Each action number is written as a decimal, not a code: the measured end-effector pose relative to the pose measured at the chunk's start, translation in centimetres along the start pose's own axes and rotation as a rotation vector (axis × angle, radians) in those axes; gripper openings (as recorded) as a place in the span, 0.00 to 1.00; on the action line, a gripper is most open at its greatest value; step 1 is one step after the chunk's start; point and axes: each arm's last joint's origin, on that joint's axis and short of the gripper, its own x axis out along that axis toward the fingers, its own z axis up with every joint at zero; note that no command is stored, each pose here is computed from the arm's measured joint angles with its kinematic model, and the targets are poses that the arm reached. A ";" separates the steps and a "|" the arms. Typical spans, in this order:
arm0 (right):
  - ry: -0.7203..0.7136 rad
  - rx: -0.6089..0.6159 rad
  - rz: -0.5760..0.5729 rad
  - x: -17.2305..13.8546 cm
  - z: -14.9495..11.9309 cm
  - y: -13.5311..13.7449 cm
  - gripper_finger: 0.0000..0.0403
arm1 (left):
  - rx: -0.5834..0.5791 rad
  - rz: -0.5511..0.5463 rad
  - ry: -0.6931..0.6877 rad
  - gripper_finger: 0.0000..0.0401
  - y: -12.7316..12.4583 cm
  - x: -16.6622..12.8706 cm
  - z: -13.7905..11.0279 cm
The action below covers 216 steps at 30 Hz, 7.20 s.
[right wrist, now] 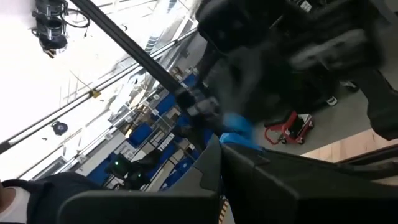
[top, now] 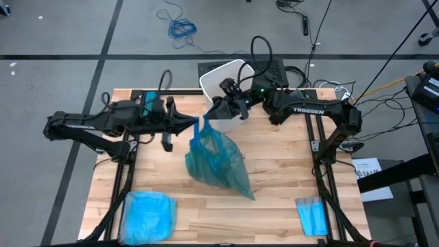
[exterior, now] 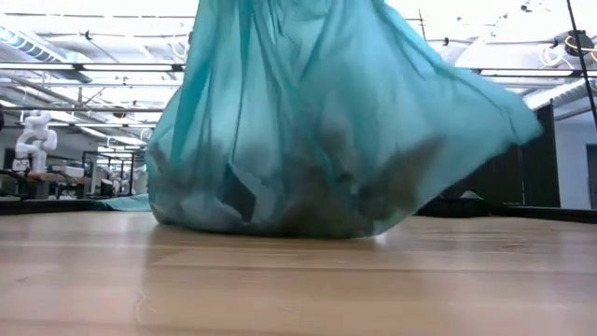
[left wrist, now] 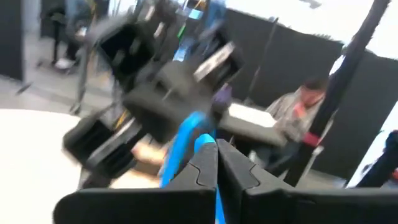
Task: Place trash/remove bag and relplace
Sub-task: Close the blue trash bag
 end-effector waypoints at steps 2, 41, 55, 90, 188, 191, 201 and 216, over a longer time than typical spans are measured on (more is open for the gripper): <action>0.010 0.000 -0.003 0.0 -0.1 -0.1 0.00 | 0.006 0.015 0.045 0.04 0.1 0.0 -0.5; 0.024 -0.021 -0.028 -0.5 0.2 -0.6 0.00 | -0.063 -0.154 0.006 0.41 -1.4 -1.2 0.4; 0.040 -0.019 -0.017 -0.5 0.1 -0.6 0.00 | -0.103 0.008 0.181 0.41 -0.6 -2.5 -1.1; -0.015 -0.035 -0.070 -2.6 1.9 -1.7 0.00 | 0.038 0.164 0.259 0.55 -4.3 -3.5 -3.8; 0.012 -0.027 -0.081 -1.4 0.7 -1.4 0.00 | 0.124 0.370 0.505 0.55 -3.0 1.7 -5.4; 0.014 -0.024 -0.079 -1.3 0.6 -1.4 0.00 | 0.180 0.480 0.469 0.55 -2.8 2.2 -5.7; 0.030 -0.011 -0.070 -0.8 0.2 -1.1 0.00 | 0.310 0.657 0.415 0.55 -1.8 2.9 -5.9; 0.034 -0.008 -0.075 -0.7 0.0 -1.2 0.00 | 0.329 0.642 0.342 0.55 0.0 5.6 -5.1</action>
